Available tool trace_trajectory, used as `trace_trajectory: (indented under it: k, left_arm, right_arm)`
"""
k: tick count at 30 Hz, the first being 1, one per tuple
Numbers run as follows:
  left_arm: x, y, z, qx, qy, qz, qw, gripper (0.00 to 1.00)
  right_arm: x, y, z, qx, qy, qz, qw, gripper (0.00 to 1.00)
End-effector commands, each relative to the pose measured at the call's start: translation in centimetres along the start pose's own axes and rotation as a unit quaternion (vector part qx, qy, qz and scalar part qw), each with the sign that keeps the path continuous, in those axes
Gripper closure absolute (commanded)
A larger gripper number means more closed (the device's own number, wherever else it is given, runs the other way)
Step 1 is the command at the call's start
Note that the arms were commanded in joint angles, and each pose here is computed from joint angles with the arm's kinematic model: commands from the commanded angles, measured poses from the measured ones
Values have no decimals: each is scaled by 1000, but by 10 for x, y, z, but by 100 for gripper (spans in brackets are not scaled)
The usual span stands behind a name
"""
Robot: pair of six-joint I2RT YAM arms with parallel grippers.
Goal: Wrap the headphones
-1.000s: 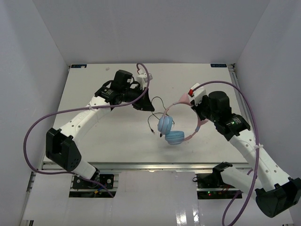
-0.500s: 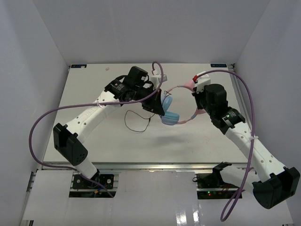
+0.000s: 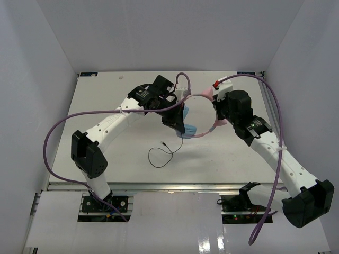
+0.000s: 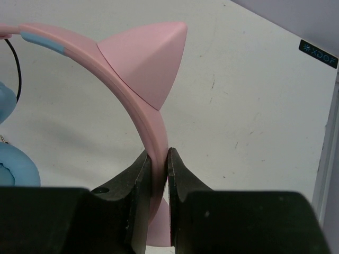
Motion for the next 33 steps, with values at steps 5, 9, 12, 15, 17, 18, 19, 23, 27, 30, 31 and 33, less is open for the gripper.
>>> trace_trajectory:
  k: [5, 9, 12, 15, 17, 18, 19, 23, 27, 30, 31, 33]
  left_arm:
    - [-24, 11, -56, 132, -24, -60, 989, 100]
    - [-17, -9, -58, 127, -9, -56, 990, 100]
    - [-14, -16, -55, 78, -8, -78, 994, 100]
    - [-4, -14, -55, 40, -20, -106, 993, 81]
    - [3, -15, -57, 20, -40, -126, 991, 43]
    - [8, -15, -61, 18, -57, -134, 989, 25]
    - [13, -14, -65, 22, -76, -143, 987, 15]
    - [36, -8, -75, 61, -143, -179, 972, 2]
    - [59, 27, -80, 66, -199, -260, 942, 2]
    - [83, 39, -67, 67, -219, -310, 923, 2]
    - [89, 45, -64, 69, -227, -334, 912, 2]
    - [107, 39, -43, 49, -227, -354, 906, 2]
  right_arm:
    - [-27, -9, 7, 12, -106, -78, 991, 92]
    - [-33, -21, 9, 11, -133, -77, 988, 92]
    - [-38, -27, 6, 21, -152, -77, 985, 92]
    - [-48, -26, -5, 20, -172, -87, 981, 92]
    - [-54, -26, -10, 14, -181, -91, 979, 92]
    - [-58, -25, -12, 10, -186, -94, 978, 92]
    - [-61, -25, -14, 6, -191, -95, 977, 92]
    - [-69, -23, -23, -18, -218, -92, 971, 92]
    - [-77, -17, -35, -43, -233, -95, 967, 92]
    - [-81, -12, -39, -68, -248, -92, 962, 92]
    - [-82, -11, -40, -79, -256, -90, 959, 92]
    - [-84, -9, -40, -106, -273, -85, 952, 92]
Point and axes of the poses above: each gripper's point midway between its finger pads, its own y axis back along the fingers, its own z axis along the line the jaws close on, x = y × z, the point moved 9 cm from there along y, back along the fingers, and after that the axes turned 3 degrees about y, right-handed, at the moved point
